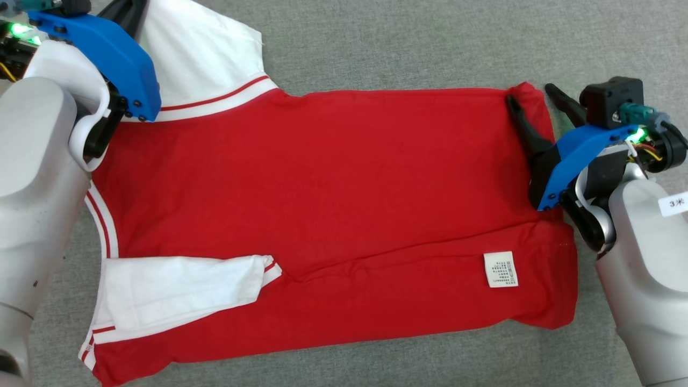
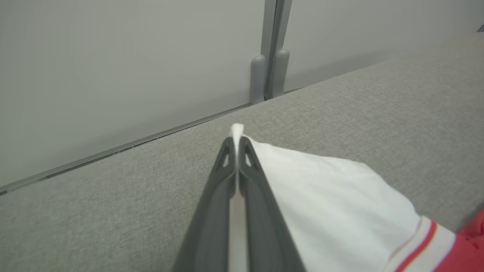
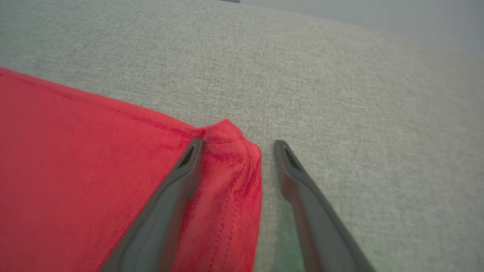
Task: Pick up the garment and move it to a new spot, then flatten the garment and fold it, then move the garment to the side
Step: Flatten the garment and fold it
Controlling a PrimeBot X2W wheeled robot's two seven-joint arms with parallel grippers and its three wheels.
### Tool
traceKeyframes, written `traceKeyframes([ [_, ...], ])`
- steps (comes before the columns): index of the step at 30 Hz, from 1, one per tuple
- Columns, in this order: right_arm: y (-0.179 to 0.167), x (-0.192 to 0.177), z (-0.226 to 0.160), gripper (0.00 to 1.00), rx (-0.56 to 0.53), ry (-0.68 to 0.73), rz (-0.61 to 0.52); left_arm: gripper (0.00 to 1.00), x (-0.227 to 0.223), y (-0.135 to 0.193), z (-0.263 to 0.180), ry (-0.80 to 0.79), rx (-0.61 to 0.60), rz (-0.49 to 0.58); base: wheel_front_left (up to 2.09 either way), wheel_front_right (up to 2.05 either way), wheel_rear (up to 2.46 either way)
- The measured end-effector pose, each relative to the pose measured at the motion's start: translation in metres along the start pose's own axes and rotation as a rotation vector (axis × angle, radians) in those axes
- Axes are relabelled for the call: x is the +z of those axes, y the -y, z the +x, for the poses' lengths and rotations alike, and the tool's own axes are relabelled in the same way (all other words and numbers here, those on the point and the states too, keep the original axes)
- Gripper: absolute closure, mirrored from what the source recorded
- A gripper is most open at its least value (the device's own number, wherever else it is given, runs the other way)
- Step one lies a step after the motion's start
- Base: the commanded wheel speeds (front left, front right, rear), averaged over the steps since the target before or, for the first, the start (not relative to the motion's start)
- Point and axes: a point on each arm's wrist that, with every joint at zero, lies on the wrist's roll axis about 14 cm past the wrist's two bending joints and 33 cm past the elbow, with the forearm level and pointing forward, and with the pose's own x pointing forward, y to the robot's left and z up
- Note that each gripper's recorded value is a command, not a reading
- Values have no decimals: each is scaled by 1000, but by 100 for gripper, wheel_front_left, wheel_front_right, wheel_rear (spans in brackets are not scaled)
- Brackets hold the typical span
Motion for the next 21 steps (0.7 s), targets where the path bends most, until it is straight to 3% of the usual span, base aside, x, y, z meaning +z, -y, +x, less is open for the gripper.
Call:
traceKeyframes([
  [1,-1,0,1,100,4,-9,-5,100,1,1,-1,6,-1,-1,0,0,0],
  [11,0,26,-4,100,1,83,10,100,31,4,-23,123,-2,-5,0,0,0],
  [21,-17,46,-34,100,17,218,28,100,41,22,-87,255,-23,-27,0,0,0],
])
